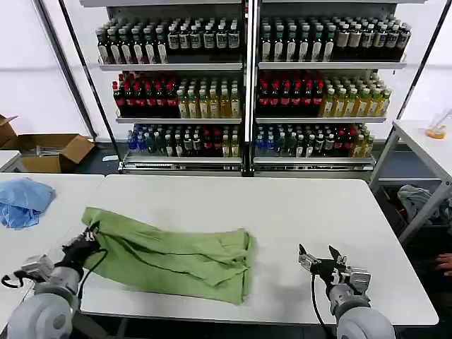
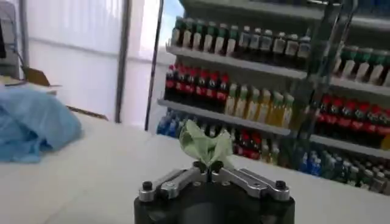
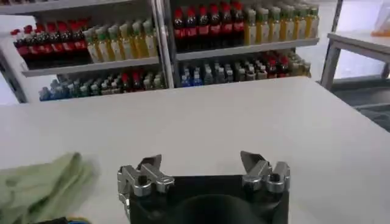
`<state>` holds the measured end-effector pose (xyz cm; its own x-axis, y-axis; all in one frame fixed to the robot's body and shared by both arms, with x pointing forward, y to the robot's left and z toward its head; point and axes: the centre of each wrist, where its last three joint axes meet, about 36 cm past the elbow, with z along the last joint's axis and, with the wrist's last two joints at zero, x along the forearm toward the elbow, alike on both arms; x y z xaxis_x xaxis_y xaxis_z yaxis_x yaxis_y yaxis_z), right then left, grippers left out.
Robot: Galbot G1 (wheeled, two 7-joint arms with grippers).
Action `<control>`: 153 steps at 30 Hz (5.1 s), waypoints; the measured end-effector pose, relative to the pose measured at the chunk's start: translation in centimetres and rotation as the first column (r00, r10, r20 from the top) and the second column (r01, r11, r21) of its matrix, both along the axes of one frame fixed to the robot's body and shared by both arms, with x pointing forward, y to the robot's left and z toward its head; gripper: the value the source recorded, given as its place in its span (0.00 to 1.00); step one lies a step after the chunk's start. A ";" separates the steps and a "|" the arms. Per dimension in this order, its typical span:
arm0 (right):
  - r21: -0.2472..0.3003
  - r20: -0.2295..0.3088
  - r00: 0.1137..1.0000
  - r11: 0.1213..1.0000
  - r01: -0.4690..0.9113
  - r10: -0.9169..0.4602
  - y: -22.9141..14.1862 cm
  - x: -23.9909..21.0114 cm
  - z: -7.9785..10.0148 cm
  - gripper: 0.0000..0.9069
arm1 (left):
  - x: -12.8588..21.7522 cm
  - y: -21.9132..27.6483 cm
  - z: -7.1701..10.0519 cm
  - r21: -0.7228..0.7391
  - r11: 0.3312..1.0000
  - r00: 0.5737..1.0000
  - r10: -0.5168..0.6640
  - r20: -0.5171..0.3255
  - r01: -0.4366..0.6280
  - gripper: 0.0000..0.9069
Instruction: Fold and organize the clothes.
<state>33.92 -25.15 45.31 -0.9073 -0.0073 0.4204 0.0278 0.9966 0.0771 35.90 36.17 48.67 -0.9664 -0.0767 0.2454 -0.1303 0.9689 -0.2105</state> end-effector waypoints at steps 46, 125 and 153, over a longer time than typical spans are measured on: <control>-0.003 0.016 1.000 1.000 0.022 -0.022 0.8 -0.7 -0.8 1.00 | 3.7 -18.8 -5.1 -0.432 0.802 0.865 -0.494 -0.093 0.412 1.00; -0.029 0.032 0.998 0.998 0.047 -0.046 -1.3 -2.3 1.2 1.00 | 2.9 -5.6 -12.1 -0.615 0.765 0.945 -0.313 -0.096 0.191 0.03; 0.002 0.080 0.996 0.999 0.036 -0.037 -1.1 -2.3 2.8 1.00 | 3.5 2.5 0.9 0.089 0.966 0.970 -0.243 -0.009 0.243 0.03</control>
